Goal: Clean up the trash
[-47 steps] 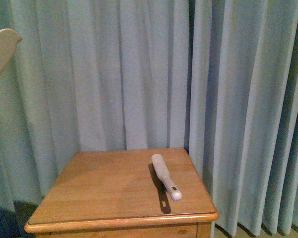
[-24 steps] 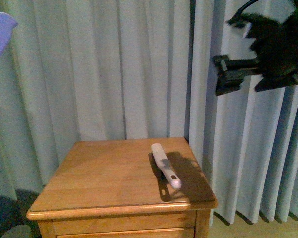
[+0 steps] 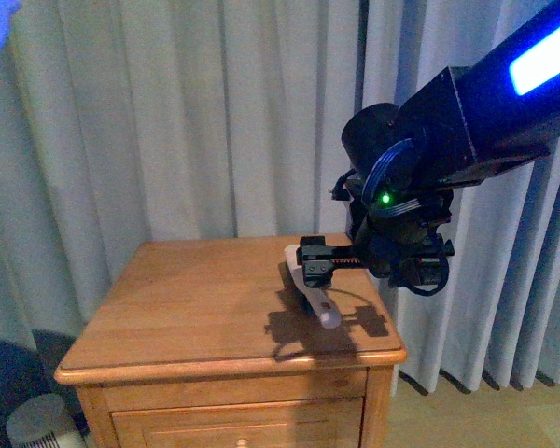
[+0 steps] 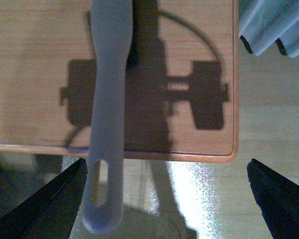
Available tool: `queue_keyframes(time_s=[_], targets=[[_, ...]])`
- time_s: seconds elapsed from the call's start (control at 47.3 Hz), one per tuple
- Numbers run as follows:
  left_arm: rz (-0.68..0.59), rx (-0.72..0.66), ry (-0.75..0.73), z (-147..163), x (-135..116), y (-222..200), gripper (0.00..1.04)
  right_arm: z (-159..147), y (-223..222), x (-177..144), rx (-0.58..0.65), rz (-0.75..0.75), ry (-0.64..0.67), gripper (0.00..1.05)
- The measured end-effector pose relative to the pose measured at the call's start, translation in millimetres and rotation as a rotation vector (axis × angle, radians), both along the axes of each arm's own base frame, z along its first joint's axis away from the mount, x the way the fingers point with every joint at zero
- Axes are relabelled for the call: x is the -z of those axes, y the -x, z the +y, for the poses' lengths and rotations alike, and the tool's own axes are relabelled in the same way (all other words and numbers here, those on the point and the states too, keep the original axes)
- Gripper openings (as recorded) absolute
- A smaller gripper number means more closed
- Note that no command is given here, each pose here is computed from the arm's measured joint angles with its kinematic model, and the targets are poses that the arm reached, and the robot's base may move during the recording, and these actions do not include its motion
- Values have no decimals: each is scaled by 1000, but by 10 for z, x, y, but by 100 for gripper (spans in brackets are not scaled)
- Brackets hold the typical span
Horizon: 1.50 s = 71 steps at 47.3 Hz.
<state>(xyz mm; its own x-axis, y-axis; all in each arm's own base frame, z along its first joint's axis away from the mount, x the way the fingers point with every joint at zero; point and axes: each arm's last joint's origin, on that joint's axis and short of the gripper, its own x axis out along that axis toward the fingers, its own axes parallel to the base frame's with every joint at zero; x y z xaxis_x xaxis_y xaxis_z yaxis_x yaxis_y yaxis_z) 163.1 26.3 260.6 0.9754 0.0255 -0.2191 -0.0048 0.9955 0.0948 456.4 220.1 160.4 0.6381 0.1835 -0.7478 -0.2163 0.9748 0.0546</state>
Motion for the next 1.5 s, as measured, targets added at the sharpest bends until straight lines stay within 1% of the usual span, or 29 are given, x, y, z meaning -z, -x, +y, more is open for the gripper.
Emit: queue_keyframes(time_s=[0.169, 0.338, 0.529, 0.888, 1.227, 1.502], targets=[[0, 0, 0, 0, 0, 0, 26, 57, -41, 95, 25, 8, -34, 97], [0, 0, 0, 0, 0, 0, 26, 232, -83, 108, 8, -8, -73, 97], [0, 0, 0, 0, 0, 0, 26, 395, -198, 195, 5, 20, -60, 97], [0, 0, 0, 0, -1, 1, 26, 473, -415, 365, 38, 44, -43, 97], [0, 0, 0, 0, 0, 0, 26, 530, -495, 546, 50, 63, -39, 97], [0, 0, 0, 0, -1, 1, 26, 551, -527, 629, 60, 67, -44, 97]])
